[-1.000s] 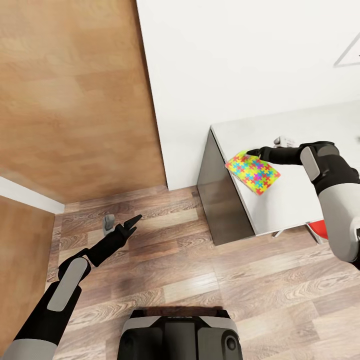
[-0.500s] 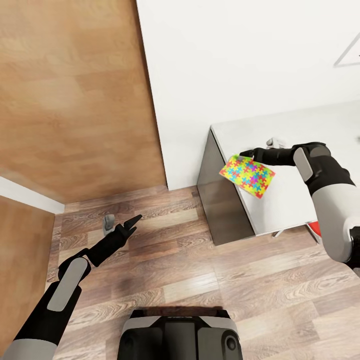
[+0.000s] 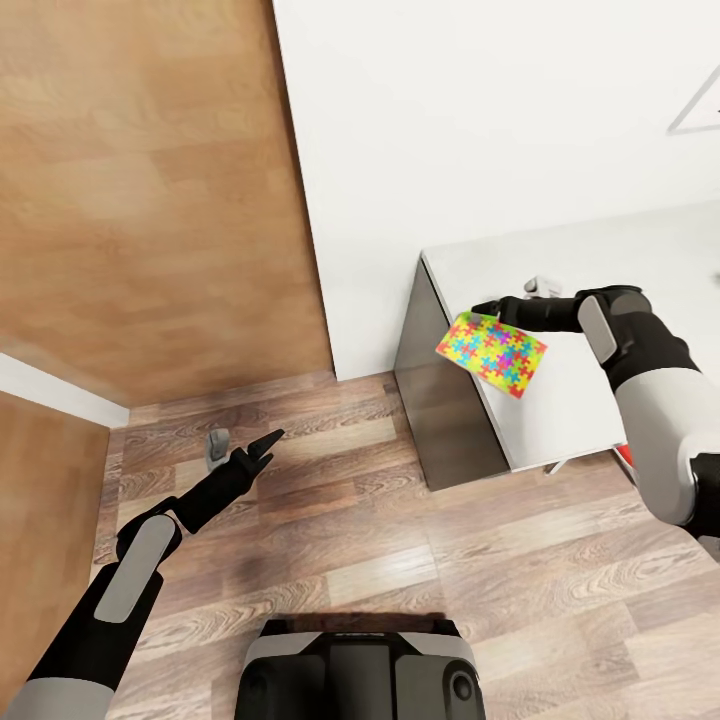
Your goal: Put all the toys in the child's room - the three board games (two on the bed and one on the table), the two jigsaw puzzles on the table, and the tennis ball on the table - inside the toy box on the table in the child's room.
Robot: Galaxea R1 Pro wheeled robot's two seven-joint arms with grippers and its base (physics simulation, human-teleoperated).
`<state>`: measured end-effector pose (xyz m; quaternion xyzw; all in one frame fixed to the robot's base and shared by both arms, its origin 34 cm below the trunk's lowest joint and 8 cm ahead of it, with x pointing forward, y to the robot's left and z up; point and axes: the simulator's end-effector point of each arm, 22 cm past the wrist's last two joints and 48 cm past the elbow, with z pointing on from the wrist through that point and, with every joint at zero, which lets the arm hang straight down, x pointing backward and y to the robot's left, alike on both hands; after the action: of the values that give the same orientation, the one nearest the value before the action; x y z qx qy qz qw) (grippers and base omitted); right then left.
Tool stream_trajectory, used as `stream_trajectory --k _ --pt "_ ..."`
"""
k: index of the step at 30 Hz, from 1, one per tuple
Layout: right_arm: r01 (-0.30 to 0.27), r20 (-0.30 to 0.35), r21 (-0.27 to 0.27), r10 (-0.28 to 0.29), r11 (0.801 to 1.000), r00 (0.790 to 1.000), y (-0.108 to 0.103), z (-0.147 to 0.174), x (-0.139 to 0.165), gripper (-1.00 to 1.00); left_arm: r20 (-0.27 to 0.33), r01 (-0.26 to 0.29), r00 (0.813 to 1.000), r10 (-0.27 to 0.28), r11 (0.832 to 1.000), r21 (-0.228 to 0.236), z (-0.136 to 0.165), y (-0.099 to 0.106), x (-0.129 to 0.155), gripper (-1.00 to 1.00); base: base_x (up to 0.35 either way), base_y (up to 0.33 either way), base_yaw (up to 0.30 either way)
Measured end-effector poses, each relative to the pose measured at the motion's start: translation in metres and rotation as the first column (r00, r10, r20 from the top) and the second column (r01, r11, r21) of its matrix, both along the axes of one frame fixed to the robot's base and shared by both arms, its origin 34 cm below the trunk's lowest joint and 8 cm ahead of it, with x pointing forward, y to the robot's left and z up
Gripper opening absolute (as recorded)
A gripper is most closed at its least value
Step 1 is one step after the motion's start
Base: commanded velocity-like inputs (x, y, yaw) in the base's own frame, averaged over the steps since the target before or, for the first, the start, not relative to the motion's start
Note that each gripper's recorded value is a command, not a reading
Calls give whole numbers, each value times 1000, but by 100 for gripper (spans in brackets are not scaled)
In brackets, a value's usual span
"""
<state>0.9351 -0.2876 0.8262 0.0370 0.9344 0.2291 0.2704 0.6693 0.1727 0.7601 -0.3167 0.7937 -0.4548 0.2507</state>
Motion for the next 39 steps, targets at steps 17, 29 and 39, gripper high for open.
stream_trajectory --k 17,29,39 --pt "46 59 -34 -44 998 997 -42 28 14 100 3 0 1000 0 1000 -1 1 -1 1 100 0 0 0" --pt "102 248 35 -108 994 963 -121 135 14 100 9 51 999 -50 998 -22 5 -23 0 100 0 0 0" --pt "-50 331 155 -5 987 943 -133 179 -76 100 56 80 996 -76 994 -72 18 -37 7 100 0 0 0"
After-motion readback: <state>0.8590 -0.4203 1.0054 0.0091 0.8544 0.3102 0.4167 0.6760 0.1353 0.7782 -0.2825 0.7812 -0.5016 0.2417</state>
